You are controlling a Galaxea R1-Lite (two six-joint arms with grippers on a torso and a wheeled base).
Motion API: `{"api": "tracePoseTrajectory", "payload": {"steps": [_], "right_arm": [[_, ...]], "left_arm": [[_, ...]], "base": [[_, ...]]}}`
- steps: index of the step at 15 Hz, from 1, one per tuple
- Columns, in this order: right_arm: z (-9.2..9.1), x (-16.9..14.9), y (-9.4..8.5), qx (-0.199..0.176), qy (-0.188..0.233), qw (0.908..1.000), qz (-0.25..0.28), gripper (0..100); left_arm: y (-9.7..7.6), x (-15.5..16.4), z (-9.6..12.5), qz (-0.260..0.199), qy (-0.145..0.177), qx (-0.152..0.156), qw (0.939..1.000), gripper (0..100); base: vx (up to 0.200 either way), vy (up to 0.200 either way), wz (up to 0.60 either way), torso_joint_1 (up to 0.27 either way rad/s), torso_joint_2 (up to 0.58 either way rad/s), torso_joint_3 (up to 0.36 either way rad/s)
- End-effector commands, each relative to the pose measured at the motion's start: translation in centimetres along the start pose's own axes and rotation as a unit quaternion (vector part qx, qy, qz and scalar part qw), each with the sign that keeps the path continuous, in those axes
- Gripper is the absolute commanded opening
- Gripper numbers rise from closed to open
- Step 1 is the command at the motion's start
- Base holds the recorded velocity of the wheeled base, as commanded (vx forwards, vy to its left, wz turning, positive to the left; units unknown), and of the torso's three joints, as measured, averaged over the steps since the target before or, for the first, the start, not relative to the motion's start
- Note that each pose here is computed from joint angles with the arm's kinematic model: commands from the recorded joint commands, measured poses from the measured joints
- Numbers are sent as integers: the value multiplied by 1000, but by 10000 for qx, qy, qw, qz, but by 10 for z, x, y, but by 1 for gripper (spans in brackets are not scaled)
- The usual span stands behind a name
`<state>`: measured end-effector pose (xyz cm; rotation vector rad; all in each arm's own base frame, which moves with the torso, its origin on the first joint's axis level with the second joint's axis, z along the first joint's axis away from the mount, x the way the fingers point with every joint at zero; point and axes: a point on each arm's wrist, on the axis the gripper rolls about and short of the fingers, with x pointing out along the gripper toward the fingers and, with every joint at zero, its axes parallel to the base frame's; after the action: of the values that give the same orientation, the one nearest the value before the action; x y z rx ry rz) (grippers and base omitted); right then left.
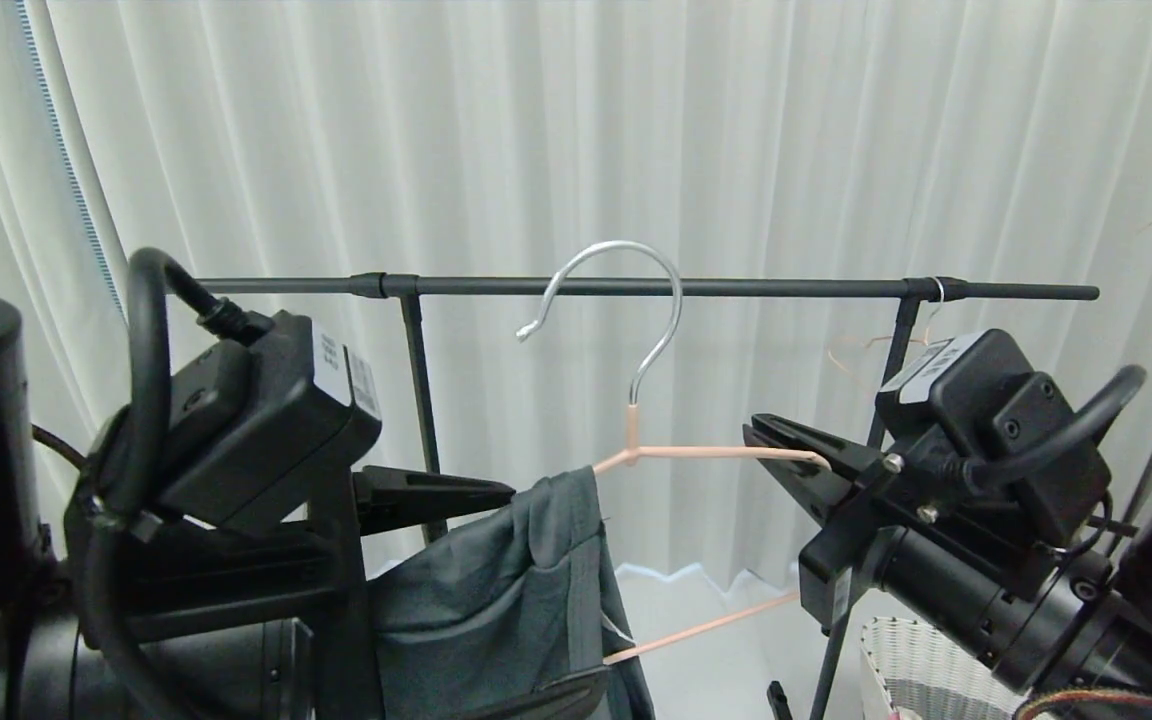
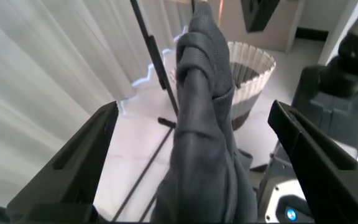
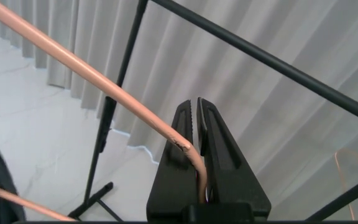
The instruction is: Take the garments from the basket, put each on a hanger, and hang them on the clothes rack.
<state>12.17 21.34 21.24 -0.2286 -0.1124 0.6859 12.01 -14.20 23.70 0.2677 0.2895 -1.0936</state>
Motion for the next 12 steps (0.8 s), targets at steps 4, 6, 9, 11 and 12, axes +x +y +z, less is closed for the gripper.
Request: {"api": "tracePoseTrajectory", "payload": {"steps": [4, 6, 9, 11, 12], "right_arm": [[1, -3, 0, 9, -36, 10000, 15, 0], [3, -4, -1, -2, -63, 10000, 8, 0], [4, -5, -2, -10, -98, 10000, -2, 0], [5, -10, -4, -72, -100, 9999, 5, 100], [3, -13, -4, -98, -38, 9999, 22, 100]], "left_arm": [[-6, -1, -14, -124, 178, 156, 9996, 0], [-6, -2, -15, -88, 192, 152, 9997, 0], [-3, 1, -16, 97, 267, 117, 9995, 0], [6, 7, -19, 555, 457, 36, 9974, 0], [10, 11, -20, 737, 533, 4, 9959, 0]], "base": [[0, 0, 0, 0, 0, 0], [0, 0, 0, 0, 0, 0], [0, 0, 0, 0, 0, 0], [0, 0, 0, 0, 0, 0], [0, 0, 0, 0, 0, 0]]}}
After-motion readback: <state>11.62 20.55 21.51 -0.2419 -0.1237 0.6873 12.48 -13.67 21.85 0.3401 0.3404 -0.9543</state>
